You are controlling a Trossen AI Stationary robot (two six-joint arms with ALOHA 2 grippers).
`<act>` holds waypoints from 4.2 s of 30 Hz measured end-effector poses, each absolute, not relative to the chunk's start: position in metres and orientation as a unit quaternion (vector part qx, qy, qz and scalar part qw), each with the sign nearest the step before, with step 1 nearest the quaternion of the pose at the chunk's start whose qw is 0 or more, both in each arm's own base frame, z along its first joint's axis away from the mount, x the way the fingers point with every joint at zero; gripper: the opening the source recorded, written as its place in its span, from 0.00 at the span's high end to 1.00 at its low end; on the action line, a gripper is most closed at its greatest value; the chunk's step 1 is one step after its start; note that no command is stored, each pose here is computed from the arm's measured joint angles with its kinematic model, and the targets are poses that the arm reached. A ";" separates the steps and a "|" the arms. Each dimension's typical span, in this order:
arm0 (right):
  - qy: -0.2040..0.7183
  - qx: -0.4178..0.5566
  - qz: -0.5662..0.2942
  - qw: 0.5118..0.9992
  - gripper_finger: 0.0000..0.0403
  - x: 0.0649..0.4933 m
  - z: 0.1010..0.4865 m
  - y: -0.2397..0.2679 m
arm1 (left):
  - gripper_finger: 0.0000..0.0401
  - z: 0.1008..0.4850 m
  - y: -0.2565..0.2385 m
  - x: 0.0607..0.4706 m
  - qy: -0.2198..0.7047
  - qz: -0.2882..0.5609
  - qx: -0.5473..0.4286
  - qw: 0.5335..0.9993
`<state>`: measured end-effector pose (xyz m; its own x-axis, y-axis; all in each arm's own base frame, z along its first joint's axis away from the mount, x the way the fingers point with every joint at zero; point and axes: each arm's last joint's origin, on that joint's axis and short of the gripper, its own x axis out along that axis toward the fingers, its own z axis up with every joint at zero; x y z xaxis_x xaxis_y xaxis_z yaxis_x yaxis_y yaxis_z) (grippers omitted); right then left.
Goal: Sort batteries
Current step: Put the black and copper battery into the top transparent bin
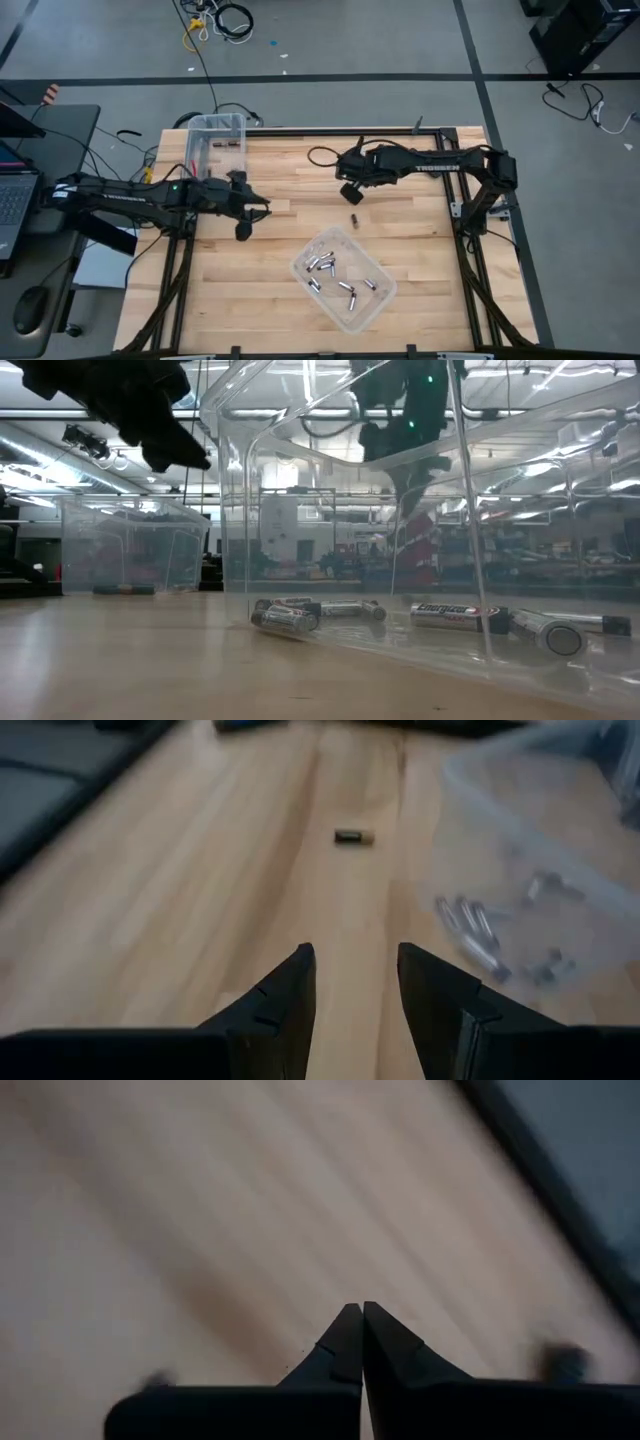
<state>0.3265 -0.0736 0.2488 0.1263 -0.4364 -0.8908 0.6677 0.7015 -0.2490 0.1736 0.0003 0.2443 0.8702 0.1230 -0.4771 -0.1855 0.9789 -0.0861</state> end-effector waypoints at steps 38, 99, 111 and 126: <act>0.236 0.097 0.137 0.957 1.00 0.373 0.330 -0.020 | 0.81 0.202 -0.028 0.194 0.379 0.035 0.023 0.924; 0.281 0.053 -0.091 0.954 1.00 0.230 0.404 0.041 | 0.81 0.136 0.001 0.262 0.369 -0.073 0.233 0.897; 0.279 0.062 -0.095 0.954 1.00 0.231 0.404 0.041 | 0.81 0.134 0.007 0.259 0.359 -0.158 0.215 0.894; 0.266 0.075 -0.121 0.953 1.00 0.239 0.402 0.041 | 0.69 0.135 0.007 0.260 0.344 -0.176 0.269 0.882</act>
